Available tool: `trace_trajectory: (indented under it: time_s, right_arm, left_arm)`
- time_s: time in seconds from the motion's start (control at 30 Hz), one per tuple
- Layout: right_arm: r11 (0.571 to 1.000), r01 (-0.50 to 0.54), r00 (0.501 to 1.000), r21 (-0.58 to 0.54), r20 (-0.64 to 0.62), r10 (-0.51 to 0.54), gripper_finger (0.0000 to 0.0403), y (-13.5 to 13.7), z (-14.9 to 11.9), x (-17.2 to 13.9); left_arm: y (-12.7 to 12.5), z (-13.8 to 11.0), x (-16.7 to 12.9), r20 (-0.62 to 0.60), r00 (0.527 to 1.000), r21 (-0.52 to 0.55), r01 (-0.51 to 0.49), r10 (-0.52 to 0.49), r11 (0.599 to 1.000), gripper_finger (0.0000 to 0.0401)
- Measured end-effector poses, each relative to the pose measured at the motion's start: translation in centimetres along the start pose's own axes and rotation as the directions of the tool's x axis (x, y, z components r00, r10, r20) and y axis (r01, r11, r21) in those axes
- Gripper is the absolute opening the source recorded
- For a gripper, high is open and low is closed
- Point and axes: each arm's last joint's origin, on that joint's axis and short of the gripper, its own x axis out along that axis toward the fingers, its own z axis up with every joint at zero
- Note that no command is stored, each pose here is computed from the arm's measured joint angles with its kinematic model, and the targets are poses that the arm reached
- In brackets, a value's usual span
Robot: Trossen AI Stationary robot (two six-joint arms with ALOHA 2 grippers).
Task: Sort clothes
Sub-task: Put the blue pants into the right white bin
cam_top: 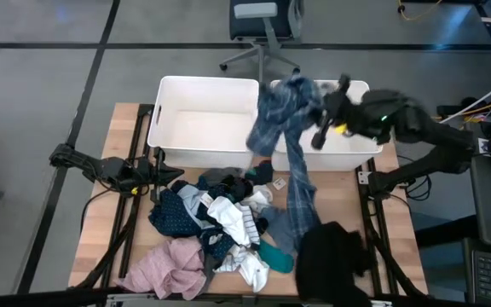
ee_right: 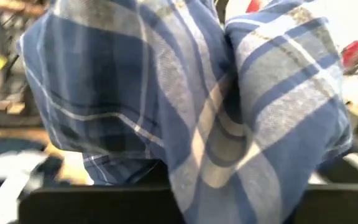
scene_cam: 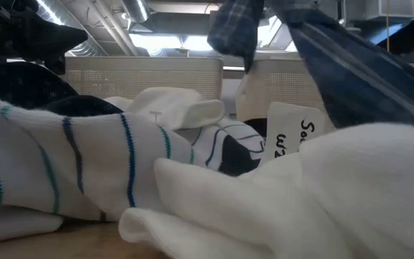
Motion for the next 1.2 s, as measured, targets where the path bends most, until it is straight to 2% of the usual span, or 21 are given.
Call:
trace_trajectory:
  time_s: [0.17,0.3,0.43,0.6,0.73,0.87,1.0,1.13,1.2]
  right_arm:
    - [0.993,0.121,0.984,-0.003,0.133,-0.120,0.0043,-3.1,2.7,-1.6]
    - [0.967,0.254,0.943,-0.009,0.226,-0.246,0.0043,-5.5,4.4,-2.9]
    - [0.929,0.371,0.878,0.004,0.324,-0.352,0.0043,-7.5,5.8,-4.1]
    - [0.862,0.507,0.763,0.001,0.465,-0.450,0.0043,-8.9,7.3,-5.2]
    - [0.779,0.626,0.663,-0.048,0.558,-0.499,0.0043,-9.6,8.2,-5.7]
    - [0.670,0.736,0.567,-0.095,0.629,-0.533,0.0043,-10.3,8.8,-5.8]
    - [0.597,0.793,0.505,-0.119,0.677,-0.535,0.0043,-11.0,9.0,-5.5]
    - [0.460,0.873,0.431,-0.161,0.696,-0.574,0.0044,-12.1,8.9,-5.0]
    - [0.422,0.888,0.425,-0.184,0.679,-0.598,0.0044,-12.6,8.8,-4.8]
  left_arm:
    - [0.0,0.0,0.0,0.000,1.000,-0.008,0.000,0.000,1.000,0.0001]
    - [0.0,0.0,0.0,0.000,1.000,-0.010,0.000,0.000,1.000,0.0001]
    - [0.0,0.0,0.0,0.000,1.000,-0.010,0.000,0.000,1.000,0.0001]
    - [0.0,0.0,0.0,0.000,1.000,-0.011,0.000,0.000,1.000,0.0001]
    - [0.0,0.0,0.0,0.000,1.000,-0.011,0.000,0.000,1.000,0.0001]
    - [0.0,0.0,0.0,0.000,1.000,-0.011,0.000,0.000,1.000,0.0001]
    - [0.0,0.0,0.0,0.000,1.000,0.012,0.000,0.000,1.000,0.0001]
    - [0.0,0.0,0.0,0.000,1.000,0.012,0.000,0.000,1.000,0.0001]
    - [0.0,0.0,0.0,0.000,1.000,0.011,0.000,0.000,1.000,0.0001]
